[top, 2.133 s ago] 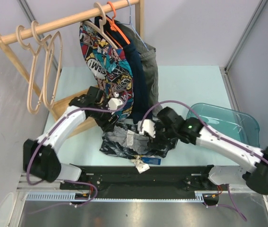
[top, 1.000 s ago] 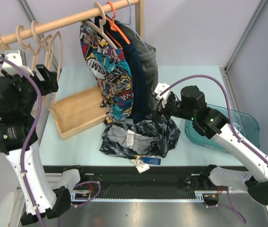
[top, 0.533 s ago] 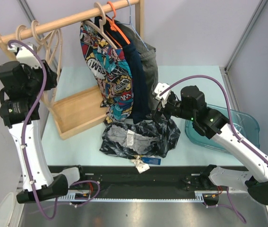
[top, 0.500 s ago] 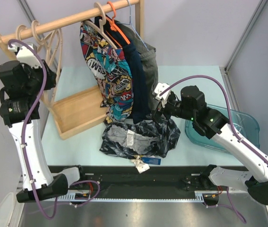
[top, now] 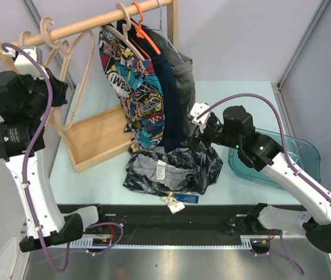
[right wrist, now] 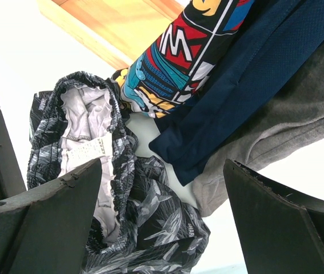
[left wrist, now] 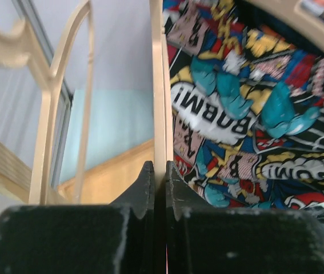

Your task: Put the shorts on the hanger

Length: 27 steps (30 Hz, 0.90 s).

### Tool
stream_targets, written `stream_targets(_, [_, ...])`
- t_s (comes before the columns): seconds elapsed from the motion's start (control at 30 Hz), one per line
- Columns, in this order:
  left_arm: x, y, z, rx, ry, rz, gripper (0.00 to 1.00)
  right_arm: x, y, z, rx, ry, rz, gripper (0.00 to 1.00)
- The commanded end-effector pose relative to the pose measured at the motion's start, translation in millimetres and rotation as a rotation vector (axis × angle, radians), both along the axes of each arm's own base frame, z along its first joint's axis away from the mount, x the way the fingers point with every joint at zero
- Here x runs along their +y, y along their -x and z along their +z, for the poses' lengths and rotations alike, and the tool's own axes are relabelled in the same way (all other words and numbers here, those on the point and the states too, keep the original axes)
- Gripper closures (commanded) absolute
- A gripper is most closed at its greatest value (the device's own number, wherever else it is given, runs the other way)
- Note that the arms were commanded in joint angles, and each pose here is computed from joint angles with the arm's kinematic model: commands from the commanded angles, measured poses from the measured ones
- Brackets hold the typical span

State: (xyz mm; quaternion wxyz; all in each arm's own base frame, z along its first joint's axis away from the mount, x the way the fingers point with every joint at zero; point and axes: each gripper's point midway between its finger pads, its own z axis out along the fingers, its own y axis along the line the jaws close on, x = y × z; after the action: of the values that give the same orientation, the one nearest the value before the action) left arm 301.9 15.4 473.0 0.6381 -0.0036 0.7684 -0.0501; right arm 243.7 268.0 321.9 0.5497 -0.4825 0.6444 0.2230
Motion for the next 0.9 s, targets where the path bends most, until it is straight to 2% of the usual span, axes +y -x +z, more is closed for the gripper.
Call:
stream_targets(0.0, [-16.3, 25.5, 64.3, -0.204, -0.049, -0.055, 1.00, 1.7, -4.2, 29.1, -0.068, -0.051, -0.008, 0.08])
stream_targets(0.1, [-20.3, 39.0, 50.0, -0.168, -0.055, -0.067, 1.00, 1.1, -4.5, 31.5, -0.072, -0.058, -0.014, 0.07])
stream_targets(0.37, [-22.5, 80.9, -3.3, -0.065, -0.217, -0.107, 1.00, 3.3, -2.5, 36.5, -0.077, -0.077, -0.004, 0.07])
stream_targets(0.47, [-29.5, 100.9, -30.7, 0.003, -0.287, -0.175, 1.00, 3.1, 0.1, 42.4, -0.092, -0.091, 0.004, 0.06])
stream_targets(0.53, [-44.4, 122.3, -50.7, 0.036, -0.341, -0.287, 1.00, 3.3, 4.1, 46.5, -0.102, -0.101, 0.020, 0.04])
stream_targets(0.57, [-49.4, 133.8, -70.4, 0.086, -0.418, -0.373, 1.00, 4.9, 7.9, 48.1, -0.104, -0.105, 0.041, 0.04])
stream_targets(0.6, [-59.3, 146.3, -74.9, 0.073, -0.441, -0.437, 1.00, 5.2, 11.2, 49.6, -0.110, -0.106, 0.055, 0.03])
stream_targets(0.7, [-65.2, 163.9, -97.5, 0.108, -0.521, -0.533, 1.00, 8.4, 24.0, 53.2, -0.137, -0.103, 0.121, 0.01])
stream_targets(0.77, [-73.8, 174.3, -108.3, 0.111, -0.559, -0.624, 1.00, 9.1, 33.2, 54.9, -0.168, -0.089, 0.169, 0.00])
stream_targets(0.83, [-76.3, 176.7, -110.5, 0.091, -0.586, -0.649, 1.00, 13.2, 41.3, 57.2, -0.185, -0.088, 0.202, 0.00])
stream_targets(0.87, [-81.5, 180.3, -108.1, 0.048, -0.621, -0.686, 1.00, 14.0, 45.8, 59.6, -0.205, -0.086, 0.221, 0.00])
